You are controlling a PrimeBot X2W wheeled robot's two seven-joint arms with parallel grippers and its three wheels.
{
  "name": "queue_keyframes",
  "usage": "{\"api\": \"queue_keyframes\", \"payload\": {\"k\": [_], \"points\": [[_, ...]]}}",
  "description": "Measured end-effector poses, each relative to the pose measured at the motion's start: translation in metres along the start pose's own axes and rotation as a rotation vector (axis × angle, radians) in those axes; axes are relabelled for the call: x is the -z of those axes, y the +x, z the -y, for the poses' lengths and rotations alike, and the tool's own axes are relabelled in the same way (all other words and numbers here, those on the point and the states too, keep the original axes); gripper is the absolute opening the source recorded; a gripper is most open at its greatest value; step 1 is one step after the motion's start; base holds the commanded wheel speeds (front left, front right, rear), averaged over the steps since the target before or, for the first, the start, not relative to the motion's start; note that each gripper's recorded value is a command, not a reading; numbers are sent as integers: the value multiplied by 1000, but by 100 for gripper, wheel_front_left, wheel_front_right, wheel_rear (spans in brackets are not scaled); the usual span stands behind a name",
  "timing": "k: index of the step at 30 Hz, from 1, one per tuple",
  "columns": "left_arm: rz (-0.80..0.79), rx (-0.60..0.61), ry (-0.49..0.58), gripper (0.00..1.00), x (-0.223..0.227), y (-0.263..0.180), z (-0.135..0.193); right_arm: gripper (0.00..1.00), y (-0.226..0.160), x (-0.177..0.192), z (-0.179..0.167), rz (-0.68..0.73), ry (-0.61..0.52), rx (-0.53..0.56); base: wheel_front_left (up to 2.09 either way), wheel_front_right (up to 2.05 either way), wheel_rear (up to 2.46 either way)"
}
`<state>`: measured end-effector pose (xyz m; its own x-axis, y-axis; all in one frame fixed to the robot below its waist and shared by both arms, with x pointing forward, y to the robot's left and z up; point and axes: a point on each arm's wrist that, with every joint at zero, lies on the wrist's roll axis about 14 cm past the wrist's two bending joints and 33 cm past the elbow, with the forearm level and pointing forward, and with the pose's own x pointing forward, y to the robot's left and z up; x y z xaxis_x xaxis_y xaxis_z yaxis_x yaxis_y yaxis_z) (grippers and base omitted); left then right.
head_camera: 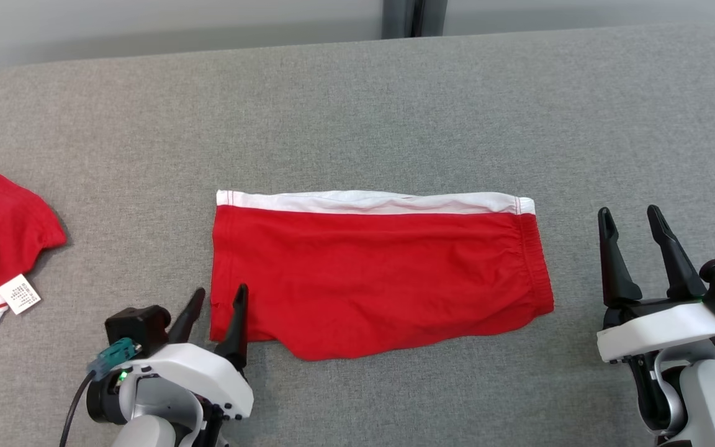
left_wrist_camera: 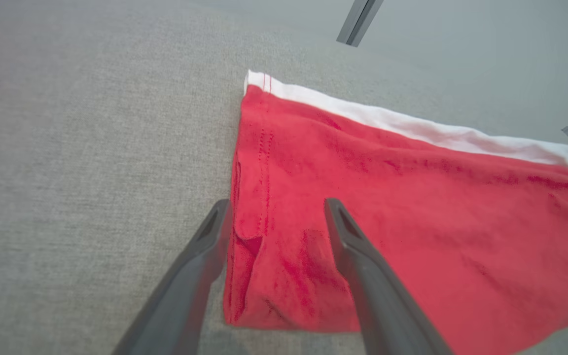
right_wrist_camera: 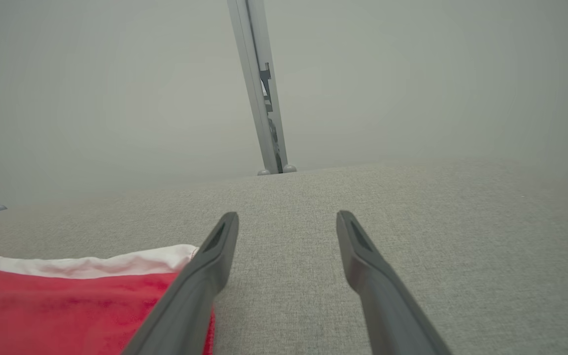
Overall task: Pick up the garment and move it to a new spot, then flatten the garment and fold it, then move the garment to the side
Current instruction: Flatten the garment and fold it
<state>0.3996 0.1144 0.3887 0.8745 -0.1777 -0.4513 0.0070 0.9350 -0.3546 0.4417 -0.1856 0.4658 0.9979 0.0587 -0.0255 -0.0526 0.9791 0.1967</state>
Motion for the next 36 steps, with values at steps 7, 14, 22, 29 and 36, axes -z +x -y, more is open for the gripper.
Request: {"api": "queue_keyframes", "payload": {"k": [7, 14, 22, 29, 36], "points": [[314, -29, 64, 100, -70, -7, 0, 100, -7, -11, -2, 9, -24, -8, 0, 0, 0], [509, -37, 187, 100, -124, -21, 2, 100, -18, -19, -3, 10, -47, -10, 0, 0, 0], [505, -77, 246, 100, -120, -41, -13, 100, -30, -28, -3, 20, -68, -9, 0, 0, 0], [453, -101, 253, 100, -107, -46, -22, 100, -34, -27, -3, 10, -72, -6, 0, 0, 0], [441, -103, 249, 100, -106, -47, -23, 100, -33, -27, -5, 8, -70, -8, 0, 0, 0]]}}
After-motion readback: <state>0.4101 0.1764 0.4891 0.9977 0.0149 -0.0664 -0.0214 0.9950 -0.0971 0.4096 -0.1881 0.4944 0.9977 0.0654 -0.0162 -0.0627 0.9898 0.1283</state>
